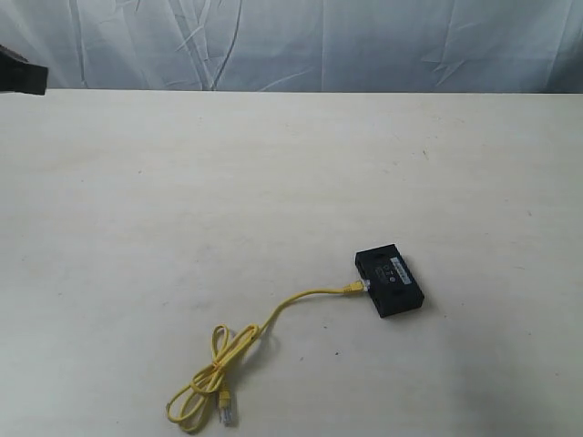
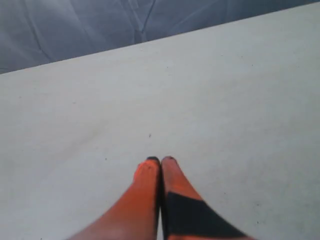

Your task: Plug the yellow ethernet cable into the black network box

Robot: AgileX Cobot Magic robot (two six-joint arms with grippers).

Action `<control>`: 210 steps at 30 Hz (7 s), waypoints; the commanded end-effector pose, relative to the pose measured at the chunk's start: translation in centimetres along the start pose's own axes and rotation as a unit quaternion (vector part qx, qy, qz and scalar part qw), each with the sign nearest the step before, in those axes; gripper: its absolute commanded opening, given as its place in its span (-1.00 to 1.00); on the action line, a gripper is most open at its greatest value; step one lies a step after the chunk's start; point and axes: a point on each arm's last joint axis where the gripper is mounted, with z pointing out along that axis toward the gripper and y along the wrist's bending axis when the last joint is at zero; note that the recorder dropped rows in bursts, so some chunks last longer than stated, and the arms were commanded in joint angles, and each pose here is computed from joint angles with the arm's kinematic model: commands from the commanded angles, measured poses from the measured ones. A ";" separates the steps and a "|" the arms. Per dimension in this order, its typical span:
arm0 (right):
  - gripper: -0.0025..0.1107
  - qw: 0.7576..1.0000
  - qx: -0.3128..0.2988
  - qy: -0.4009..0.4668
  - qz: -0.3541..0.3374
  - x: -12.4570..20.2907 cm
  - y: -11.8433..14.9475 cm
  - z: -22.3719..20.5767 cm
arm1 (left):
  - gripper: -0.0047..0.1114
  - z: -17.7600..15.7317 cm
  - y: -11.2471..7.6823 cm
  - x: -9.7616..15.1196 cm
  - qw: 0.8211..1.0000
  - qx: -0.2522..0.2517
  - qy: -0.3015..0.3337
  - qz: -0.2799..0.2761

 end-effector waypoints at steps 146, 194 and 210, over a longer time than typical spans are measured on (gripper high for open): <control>-0.97 0.993 0.098 -0.036 0.063 11.3 0.0 -2.7 | -0.92 -7.0 -2.0 22.5 0.968 -0.074 -0.234 -0.056; -0.97 0.992 0.095 -0.036 0.071 11.2 0.0 -2.7 | -0.92 -7.1 -1.6 22.6 0.966 -0.095 -0.233 -0.062; -0.97 0.992 0.095 -0.036 0.071 11.2 0.0 -2.7 | -0.92 -7.1 -1.6 22.6 0.966 -0.095 -0.231 -0.062</control>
